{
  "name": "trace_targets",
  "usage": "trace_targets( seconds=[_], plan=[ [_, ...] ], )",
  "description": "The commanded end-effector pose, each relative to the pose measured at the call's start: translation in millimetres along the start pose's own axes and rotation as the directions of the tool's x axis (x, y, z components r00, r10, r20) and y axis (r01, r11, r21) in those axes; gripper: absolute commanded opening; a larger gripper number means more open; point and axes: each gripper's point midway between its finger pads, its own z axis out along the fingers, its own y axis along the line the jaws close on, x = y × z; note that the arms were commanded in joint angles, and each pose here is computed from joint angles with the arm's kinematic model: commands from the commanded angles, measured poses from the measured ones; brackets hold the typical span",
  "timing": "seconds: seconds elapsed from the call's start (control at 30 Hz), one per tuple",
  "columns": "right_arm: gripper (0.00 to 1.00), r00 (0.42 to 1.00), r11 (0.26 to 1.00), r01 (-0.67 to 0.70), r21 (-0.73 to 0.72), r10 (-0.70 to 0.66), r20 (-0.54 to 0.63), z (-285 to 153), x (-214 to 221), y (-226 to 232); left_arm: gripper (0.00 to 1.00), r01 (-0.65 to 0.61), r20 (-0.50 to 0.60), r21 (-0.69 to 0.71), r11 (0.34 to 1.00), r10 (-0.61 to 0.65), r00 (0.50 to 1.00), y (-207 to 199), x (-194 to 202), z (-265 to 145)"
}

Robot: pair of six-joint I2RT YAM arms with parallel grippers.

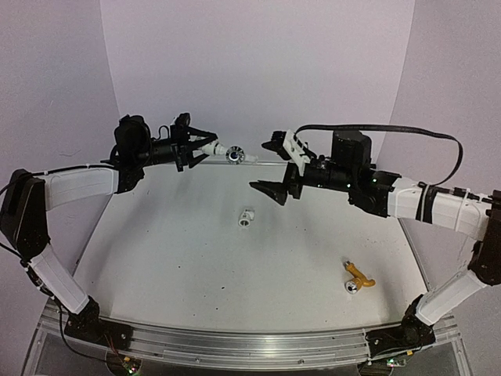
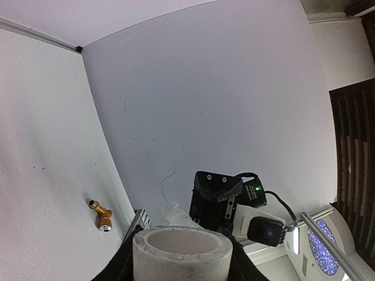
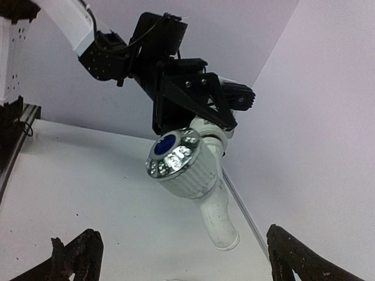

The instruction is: Install the water faucets

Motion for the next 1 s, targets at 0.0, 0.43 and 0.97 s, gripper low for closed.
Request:
trace_targets(
  seconds=[0.0, 0.43, 0.97],
  plan=[
    [0.98, 0.983, 0.983, 0.182, 0.024, -0.182, 0.012, 17, -14, -5, 0.00, -0.032, -0.005, 0.072, 0.997, 0.033, 0.999, -33, -9, 5],
    [0.35, 0.939, 0.925, -0.337, 0.174, 0.318, 0.127, 63, -19, -54, 0.00, -0.219, 0.015, 0.083, 0.972, 0.218, 0.976, -44, -2, 7],
    [0.32, -0.365, -0.357, -0.790, -0.499, 0.927, -0.086, 24, -36, -89, 0.00, -0.927, 0.148, 0.355, 0.120, 0.972, 0.183, -131, 102, -38]
  ],
)
